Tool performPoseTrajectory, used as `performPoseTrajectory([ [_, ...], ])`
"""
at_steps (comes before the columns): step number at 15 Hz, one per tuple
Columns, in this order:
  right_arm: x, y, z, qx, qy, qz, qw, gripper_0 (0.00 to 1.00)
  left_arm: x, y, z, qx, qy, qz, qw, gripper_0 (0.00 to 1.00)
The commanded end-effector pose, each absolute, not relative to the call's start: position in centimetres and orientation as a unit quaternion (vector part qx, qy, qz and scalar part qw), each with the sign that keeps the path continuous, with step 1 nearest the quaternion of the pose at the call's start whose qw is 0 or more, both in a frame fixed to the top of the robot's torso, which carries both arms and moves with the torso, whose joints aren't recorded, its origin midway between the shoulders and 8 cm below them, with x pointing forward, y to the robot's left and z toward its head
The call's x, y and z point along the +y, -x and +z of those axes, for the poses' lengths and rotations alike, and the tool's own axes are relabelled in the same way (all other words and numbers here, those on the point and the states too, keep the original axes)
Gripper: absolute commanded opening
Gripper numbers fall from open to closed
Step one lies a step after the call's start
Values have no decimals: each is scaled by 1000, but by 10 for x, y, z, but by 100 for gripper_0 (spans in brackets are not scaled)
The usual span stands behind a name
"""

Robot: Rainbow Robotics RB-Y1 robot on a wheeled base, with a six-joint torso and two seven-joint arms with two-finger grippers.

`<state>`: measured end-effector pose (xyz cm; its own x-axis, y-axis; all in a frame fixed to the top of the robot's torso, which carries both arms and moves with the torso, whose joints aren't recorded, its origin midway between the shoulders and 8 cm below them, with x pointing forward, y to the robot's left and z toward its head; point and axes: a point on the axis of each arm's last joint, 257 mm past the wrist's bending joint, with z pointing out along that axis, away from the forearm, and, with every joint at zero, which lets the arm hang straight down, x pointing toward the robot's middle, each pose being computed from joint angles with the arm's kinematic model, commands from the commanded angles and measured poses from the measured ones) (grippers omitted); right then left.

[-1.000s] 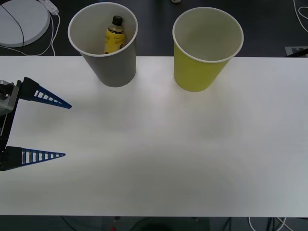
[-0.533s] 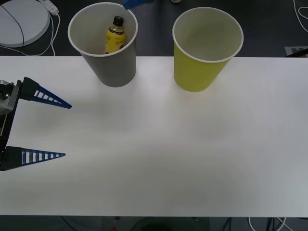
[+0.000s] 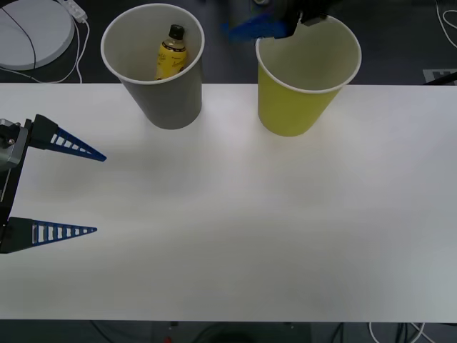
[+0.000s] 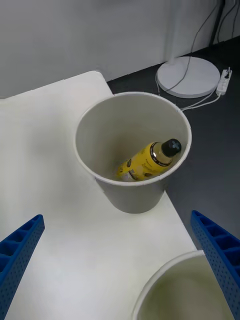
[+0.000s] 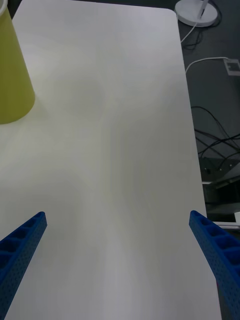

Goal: Put the can into the green bin and the plastic bottle into the gray bin

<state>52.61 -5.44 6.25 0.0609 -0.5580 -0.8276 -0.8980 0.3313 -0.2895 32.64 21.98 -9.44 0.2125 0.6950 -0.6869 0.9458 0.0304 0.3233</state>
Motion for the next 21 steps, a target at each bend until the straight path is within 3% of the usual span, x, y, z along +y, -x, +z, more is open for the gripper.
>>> performPoseTrajectory([
  [1,-80,-513,49,640,563,171,494,100,220,-326,-94,606,-677,-163,385,100],
  [12,-150,-445,-11,566,577,195,555,100,220,-326,-94,606,-677,-163,385,100],
  [21,-191,-370,-64,515,609,234,557,100,220,-326,-94,606,-677,-163,385,100],
])
